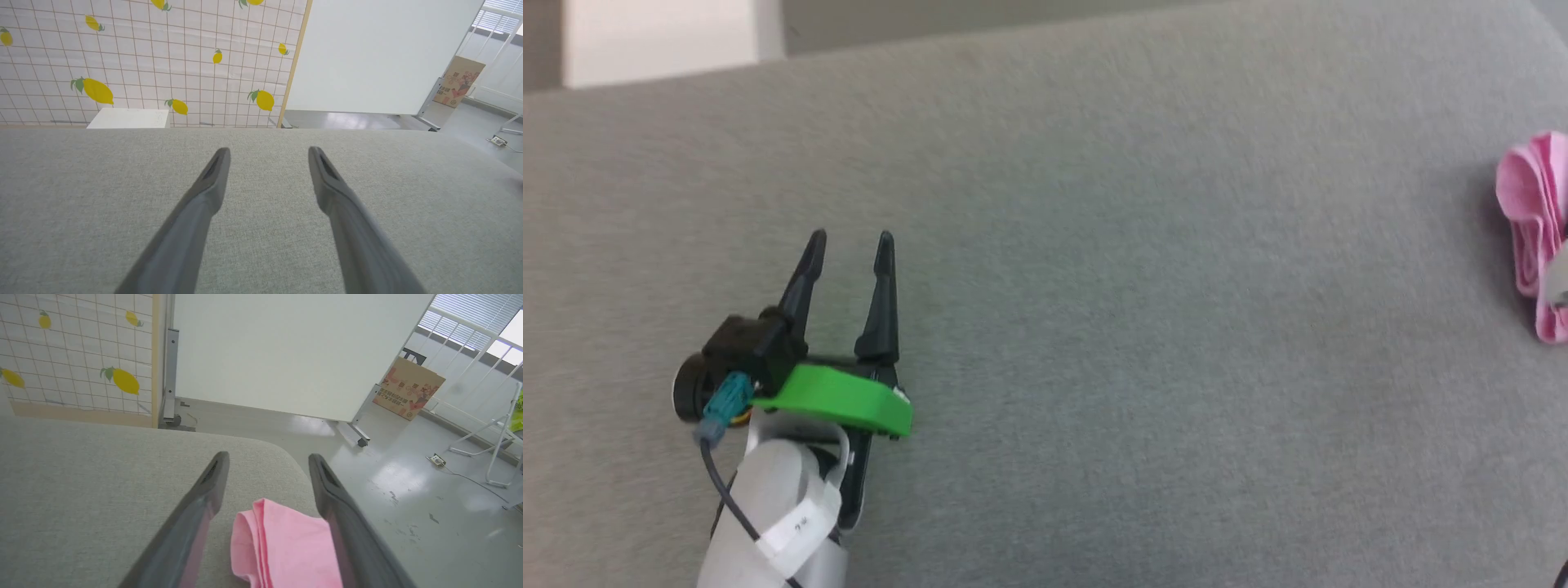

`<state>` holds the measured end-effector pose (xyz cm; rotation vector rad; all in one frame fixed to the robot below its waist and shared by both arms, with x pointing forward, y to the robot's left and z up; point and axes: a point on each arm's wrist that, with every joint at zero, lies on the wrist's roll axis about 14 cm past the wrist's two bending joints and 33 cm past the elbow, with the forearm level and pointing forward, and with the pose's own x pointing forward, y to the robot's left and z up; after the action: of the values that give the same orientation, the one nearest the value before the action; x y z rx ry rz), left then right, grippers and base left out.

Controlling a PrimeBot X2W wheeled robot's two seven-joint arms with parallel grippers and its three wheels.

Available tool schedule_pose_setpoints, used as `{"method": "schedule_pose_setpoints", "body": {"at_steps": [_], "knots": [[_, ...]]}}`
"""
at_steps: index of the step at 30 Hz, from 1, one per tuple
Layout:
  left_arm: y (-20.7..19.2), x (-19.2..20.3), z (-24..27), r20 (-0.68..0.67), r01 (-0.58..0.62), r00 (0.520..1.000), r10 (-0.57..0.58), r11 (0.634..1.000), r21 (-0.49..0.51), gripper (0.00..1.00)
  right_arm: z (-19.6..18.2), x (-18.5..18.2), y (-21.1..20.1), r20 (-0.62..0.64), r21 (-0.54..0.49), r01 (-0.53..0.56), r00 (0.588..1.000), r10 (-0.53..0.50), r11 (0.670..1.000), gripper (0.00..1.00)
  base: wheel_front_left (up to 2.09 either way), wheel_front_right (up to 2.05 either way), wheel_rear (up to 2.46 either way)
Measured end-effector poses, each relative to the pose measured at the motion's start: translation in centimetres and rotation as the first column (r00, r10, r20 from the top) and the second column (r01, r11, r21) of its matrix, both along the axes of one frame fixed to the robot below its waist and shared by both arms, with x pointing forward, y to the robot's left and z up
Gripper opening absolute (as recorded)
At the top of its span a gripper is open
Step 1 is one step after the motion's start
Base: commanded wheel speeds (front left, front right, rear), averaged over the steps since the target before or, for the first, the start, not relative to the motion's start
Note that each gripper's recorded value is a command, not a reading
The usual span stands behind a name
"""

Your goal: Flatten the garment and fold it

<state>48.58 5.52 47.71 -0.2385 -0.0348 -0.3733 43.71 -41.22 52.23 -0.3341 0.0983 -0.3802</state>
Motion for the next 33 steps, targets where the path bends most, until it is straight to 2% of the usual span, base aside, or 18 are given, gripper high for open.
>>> {"method": "schedule_pose_setpoints", "body": {"at_steps": [6, 9, 12, 19, 25, 33], "knots": [[2.9, -2.0, 2.4, 0.035, -0.083, 0.996, 0.083, 0.997, 0.001, 1.0, 1.3, 0.2, 8.0, 0.158, 0.102, -0.189, 0.972, 0.172, 0.977, 1.0, 0.0, 0.0, 0.0], [4.3, -3.1, 3.2, 0.051, -0.12, 0.992, 0.119, 0.993, 0.005, 1.0, 1.5, -0.4, 12.5, 0.219, 0.151, -0.287, 0.943, 0.251, 0.946, 1.0, 0.0, 0.0, 0.0], [5.6, -4.0, 4.0, 0.067, -0.154, 0.986, 0.153, 0.988, 0.007, 1.0, 1.7, -1.5, 15.5, 0.26, 0.194, -0.343, 0.921, 0.288, 0.919, 1.0, 0.0, 0.0, 0.0], [7.6, -6.4, 4.7, 0.076, -0.205, 0.976, 0.203, 0.979, 0.014, 1.0, 1.6, -4.2, 19.2, 0.295, 0.24, -0.405, 0.896, 0.331, 0.882, 1.0, 0.0, 0.0, 0.0], [8.5, -9.1, 4.1, 0.052, -0.228, 0.973, 0.226, 0.973, 0.027, 1.0, 0.3, -7.0, 20.7, 0.26, 0.272, -0.411, 0.902, 0.345, 0.87, 1.0, 0.0, 0.0, 0.0], [9.6, -10.9, 3.6, 0.038, -0.266, 0.964, 0.265, 0.963, 0.031, 1.0, 0.0, -7.8, 21.8, 0.251, 0.294, -0.434, 0.895, 0.37, 0.851, 1.0, 0.0, 0.0, 0.0]]}}
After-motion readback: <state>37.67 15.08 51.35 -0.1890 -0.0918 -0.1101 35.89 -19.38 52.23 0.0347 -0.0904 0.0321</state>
